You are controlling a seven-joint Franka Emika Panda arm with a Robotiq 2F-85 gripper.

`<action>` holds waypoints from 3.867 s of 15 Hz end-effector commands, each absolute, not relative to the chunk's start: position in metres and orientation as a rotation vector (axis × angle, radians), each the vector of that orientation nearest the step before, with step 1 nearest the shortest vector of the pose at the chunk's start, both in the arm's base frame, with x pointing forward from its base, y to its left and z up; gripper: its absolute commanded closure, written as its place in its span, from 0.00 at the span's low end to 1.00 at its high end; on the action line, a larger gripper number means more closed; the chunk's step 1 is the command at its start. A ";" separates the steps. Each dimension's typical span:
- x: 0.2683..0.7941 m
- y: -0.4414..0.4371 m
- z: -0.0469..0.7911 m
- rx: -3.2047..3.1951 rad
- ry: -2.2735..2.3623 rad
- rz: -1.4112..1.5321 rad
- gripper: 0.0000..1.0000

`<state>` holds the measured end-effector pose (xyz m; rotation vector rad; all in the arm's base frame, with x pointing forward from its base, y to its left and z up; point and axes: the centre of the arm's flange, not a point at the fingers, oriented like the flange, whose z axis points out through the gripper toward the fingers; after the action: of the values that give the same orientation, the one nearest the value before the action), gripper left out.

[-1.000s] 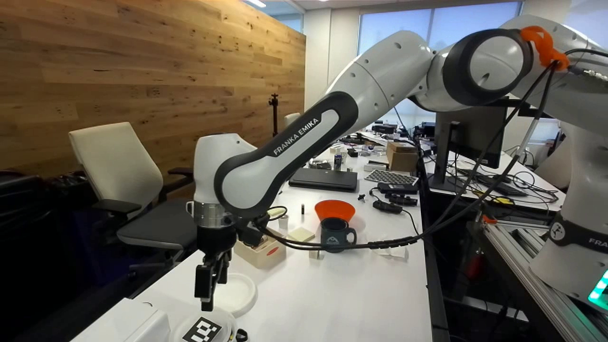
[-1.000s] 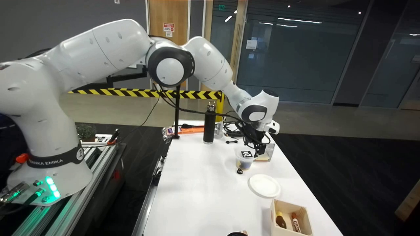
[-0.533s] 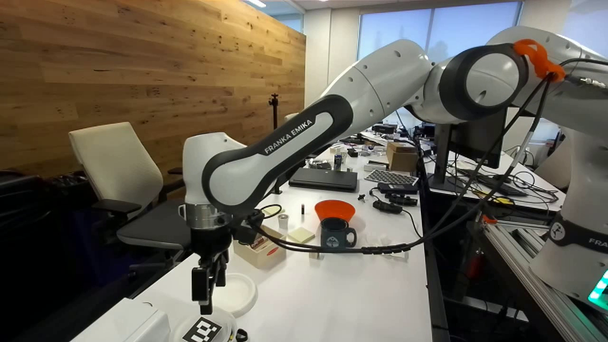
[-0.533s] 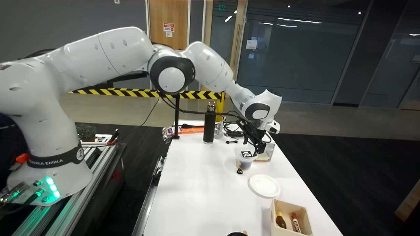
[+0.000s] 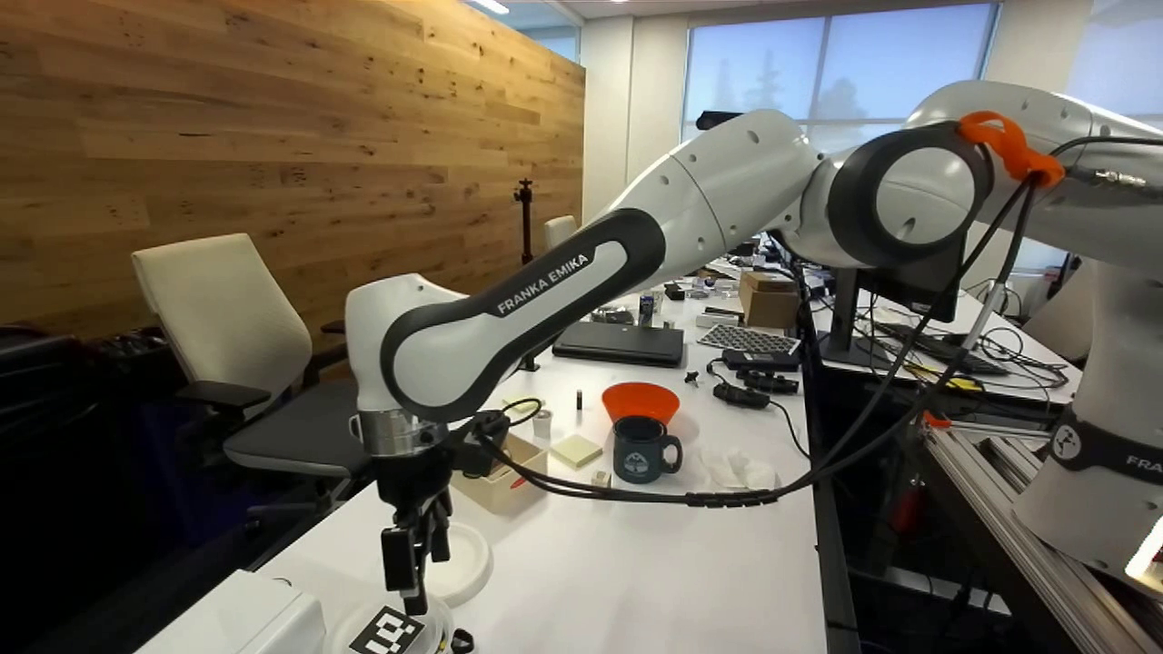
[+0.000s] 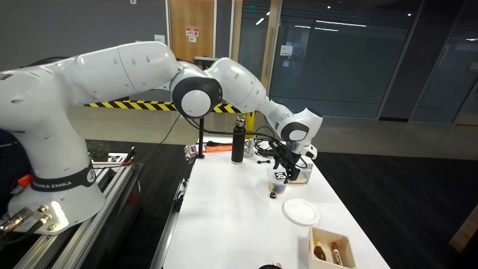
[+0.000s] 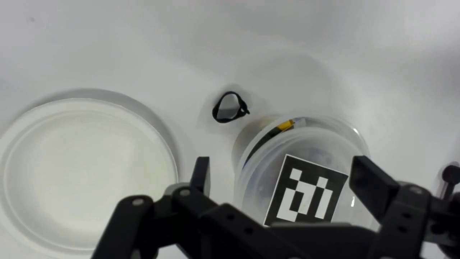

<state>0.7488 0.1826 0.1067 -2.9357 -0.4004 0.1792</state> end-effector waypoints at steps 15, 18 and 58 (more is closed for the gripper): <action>0.781 0.175 0.099 -2.963 -0.400 0.294 0.00; 0.785 0.175 0.096 -2.977 -0.400 0.186 0.00; 0.741 0.179 0.097 -3.122 -0.562 -0.121 0.76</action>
<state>0.7618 0.1854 0.0881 -3.1045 -0.5223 -0.1253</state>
